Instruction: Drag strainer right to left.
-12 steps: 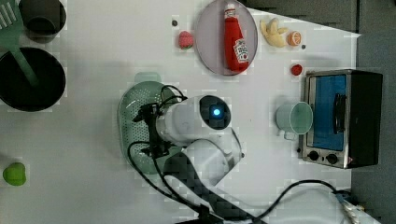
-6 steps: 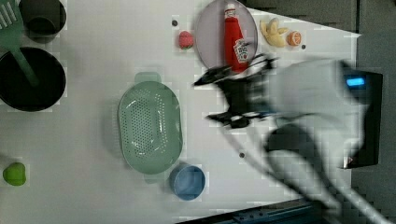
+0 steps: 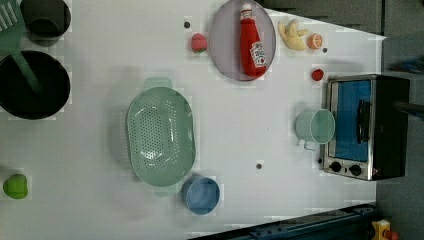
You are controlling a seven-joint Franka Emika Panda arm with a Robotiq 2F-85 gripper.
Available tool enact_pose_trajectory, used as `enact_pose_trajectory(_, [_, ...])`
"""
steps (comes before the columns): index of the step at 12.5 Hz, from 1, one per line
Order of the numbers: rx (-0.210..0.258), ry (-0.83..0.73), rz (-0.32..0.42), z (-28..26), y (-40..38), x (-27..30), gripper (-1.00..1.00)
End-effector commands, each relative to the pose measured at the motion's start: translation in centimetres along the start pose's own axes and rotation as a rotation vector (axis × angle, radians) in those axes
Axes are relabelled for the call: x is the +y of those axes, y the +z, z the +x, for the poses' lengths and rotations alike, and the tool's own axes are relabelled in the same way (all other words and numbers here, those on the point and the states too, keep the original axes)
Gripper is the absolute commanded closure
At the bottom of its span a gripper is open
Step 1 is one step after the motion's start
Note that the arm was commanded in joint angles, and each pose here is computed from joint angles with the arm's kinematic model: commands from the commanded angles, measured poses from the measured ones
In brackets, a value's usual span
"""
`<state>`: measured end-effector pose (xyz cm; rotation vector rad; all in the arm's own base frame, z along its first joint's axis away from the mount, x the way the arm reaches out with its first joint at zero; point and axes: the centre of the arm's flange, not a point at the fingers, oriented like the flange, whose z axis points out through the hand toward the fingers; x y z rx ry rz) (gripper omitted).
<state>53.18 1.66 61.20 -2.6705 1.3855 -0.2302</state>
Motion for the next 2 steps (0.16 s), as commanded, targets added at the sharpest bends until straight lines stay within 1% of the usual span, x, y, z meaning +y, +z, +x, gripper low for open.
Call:
enact_pose_trajectory(1, [-0.053, -0.154, -0.143, 4.57, 4.57, 4.20, -1.00])
enact_pose_trajectory(2, [-0.055, -0.135, -0.131, 5.37, 4.01, 5.10, -1.00])
